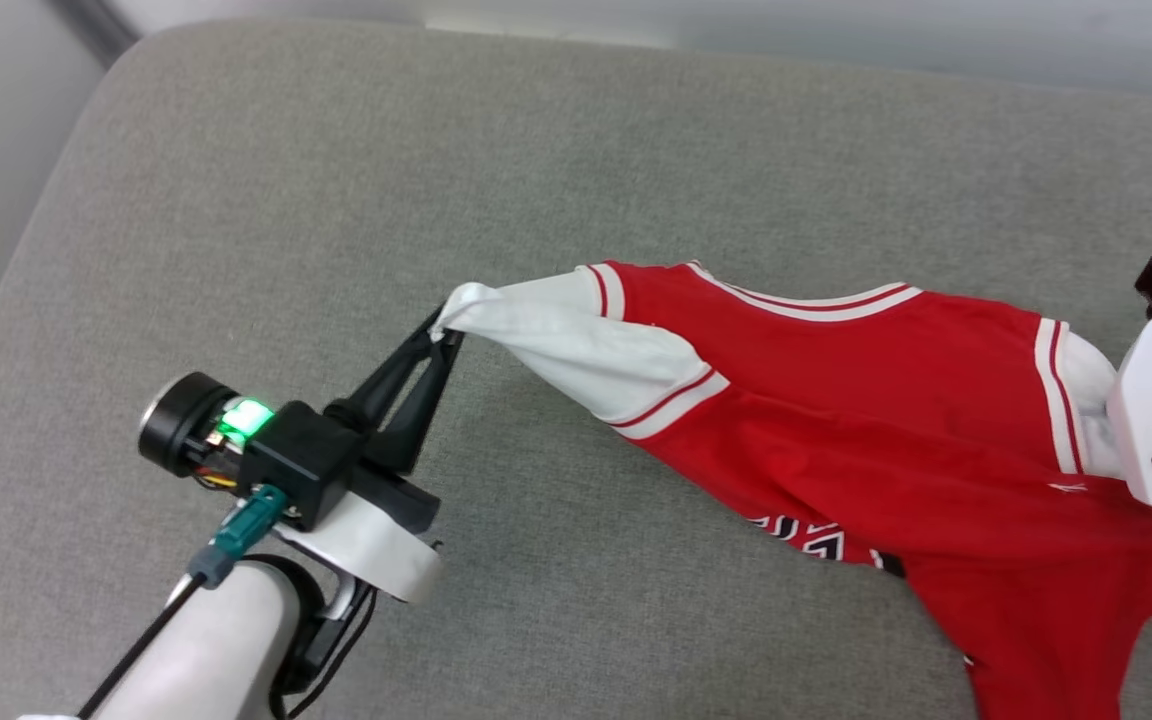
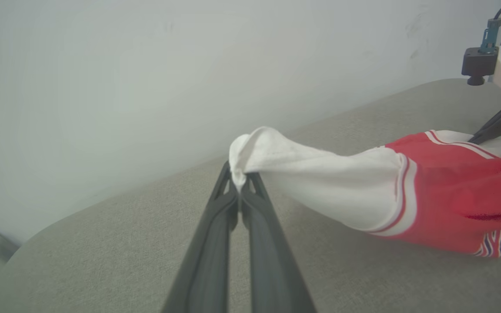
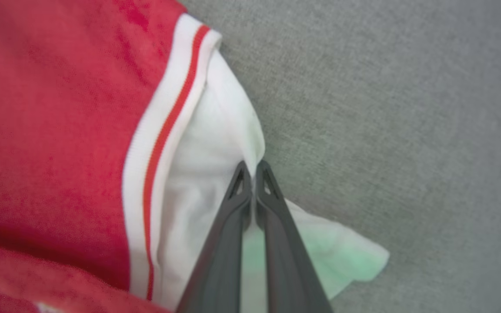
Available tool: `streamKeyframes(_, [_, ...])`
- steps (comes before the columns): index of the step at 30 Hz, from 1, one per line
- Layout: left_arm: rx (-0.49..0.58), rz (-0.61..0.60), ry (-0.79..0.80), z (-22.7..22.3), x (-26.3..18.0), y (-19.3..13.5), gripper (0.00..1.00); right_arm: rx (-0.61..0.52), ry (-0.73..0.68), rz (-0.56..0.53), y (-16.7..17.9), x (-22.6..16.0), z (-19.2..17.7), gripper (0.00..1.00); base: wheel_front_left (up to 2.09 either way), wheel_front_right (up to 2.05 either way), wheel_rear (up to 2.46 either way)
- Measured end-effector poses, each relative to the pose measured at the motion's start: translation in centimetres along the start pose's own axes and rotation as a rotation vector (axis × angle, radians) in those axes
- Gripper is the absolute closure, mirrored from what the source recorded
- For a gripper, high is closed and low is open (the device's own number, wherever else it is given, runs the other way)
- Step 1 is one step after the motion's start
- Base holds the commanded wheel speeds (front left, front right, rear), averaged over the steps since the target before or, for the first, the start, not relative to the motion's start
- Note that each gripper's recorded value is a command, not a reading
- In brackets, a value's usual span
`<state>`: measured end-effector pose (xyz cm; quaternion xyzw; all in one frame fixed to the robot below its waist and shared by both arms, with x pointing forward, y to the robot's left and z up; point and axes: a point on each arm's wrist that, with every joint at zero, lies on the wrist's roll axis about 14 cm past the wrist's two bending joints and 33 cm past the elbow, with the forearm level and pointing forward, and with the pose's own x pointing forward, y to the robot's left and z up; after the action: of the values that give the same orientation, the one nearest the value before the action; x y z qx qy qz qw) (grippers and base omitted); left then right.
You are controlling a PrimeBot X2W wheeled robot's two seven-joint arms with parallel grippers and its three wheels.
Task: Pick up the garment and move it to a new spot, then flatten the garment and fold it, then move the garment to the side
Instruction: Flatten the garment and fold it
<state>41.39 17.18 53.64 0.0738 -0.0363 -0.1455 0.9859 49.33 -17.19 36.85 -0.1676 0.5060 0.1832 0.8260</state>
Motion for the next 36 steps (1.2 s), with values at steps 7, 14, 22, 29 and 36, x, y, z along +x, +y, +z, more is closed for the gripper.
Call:
streamKeyframes(7, [0.035, 0.04, -0.105, 3.8, -0.4, 1.9, 1.0, 0.043, -0.288, -0.074, -2.7, -5.8, 5.2, 1.0, 0.0, 0.0, 0.0])
streamKeyframes(14, [0.125, 0.047, -0.246, 10.2, -1.1, 3.8, 1.0, 0.027, -0.633, -0.188, -5.6, -17.1, 10.5, 1.0, 0.0, 0.0, 0.0])
streamKeyframes(22, [0.21, 0.059, -0.437, 19.0, -1.8, 5.6, 1.0, -0.046, -0.976, -0.309, -6.3, -29.3, 13.3, 1.0, 0.0, 0.0, 0.0])
streamKeyframes(29, [0.24, 0.077, -0.542, 24.8, -2.3, 6.7, 1.0, -0.111, -1.193, -0.387, -5.6, -37.2, 13.4, 1.0, 0.0, 0.0, 0.0])
streamKeyframes(36, [0.229, 0.08, -0.598, 27.3, -2.1, 7.0, 1.0, -0.14, -1.3, -0.446, -5.2, -40.7, 12.8, 1.0, 0.0, 0.0, 0.0])
